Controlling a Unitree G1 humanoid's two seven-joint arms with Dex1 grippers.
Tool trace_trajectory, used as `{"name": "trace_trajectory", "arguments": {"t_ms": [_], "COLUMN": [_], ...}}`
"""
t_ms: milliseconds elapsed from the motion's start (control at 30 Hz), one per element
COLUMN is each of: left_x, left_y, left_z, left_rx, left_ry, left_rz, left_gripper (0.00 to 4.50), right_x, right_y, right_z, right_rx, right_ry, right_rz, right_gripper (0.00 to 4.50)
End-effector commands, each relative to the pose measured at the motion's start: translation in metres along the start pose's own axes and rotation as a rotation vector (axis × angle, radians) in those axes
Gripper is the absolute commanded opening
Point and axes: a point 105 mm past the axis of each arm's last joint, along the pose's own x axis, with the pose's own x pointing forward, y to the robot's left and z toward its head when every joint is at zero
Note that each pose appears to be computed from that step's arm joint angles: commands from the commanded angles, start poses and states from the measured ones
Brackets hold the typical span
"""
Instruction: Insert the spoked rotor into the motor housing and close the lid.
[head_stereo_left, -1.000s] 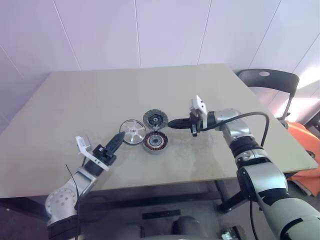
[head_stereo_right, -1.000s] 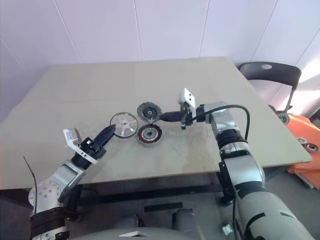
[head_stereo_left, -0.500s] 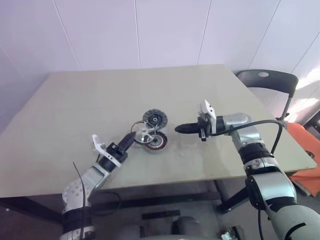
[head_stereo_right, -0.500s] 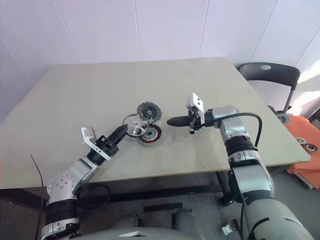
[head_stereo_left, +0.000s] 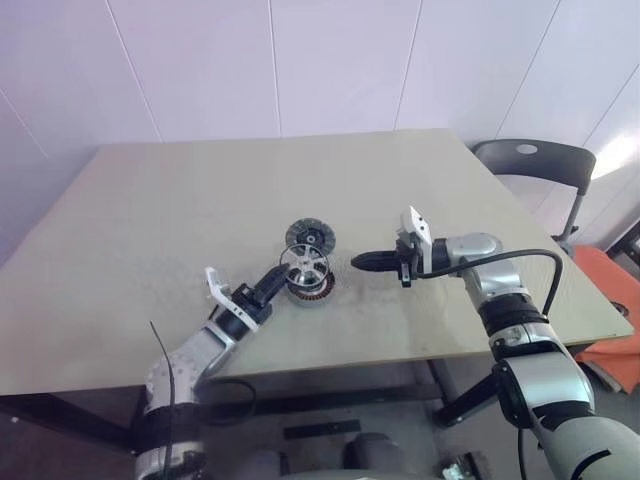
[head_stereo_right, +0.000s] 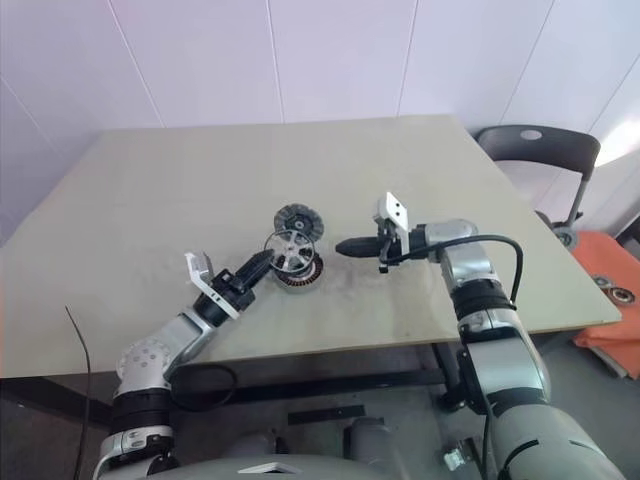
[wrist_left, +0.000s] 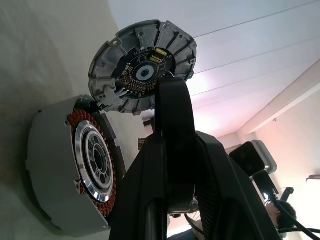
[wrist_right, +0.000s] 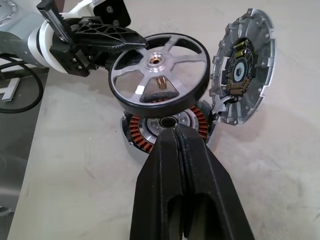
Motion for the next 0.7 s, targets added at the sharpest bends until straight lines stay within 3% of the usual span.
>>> {"name": "trace_trajectory", "arguments": {"t_ms": [33, 467, 700], "left_x": [0.008, 0.012, 0.006], "left_y": [-0.005, 0.005, 0.013], "left_z": [0.001, -0.02, -0.017], "left_rx": [0.0, -0.097, -0.124], "left_ry": [0.008, 0.033, -0.006], "left_rz": [-0.03, -0.008, 0.031], "left_gripper": [0.47, 0.47, 0.47], "right_x": [-0.001, 0.003, 0.002], "right_y": [-0.002, -0.001, 0.0], "right_z": [0.014, 0.011, 0.01], "right_rx": [-0.058, -0.057, -0.057], "right_ry": [-0.01, -0.005, -0.003], "right_rz": [-0.007, 0.0, -0.004], "right_gripper": [0.0, 0.0, 0.0]}}
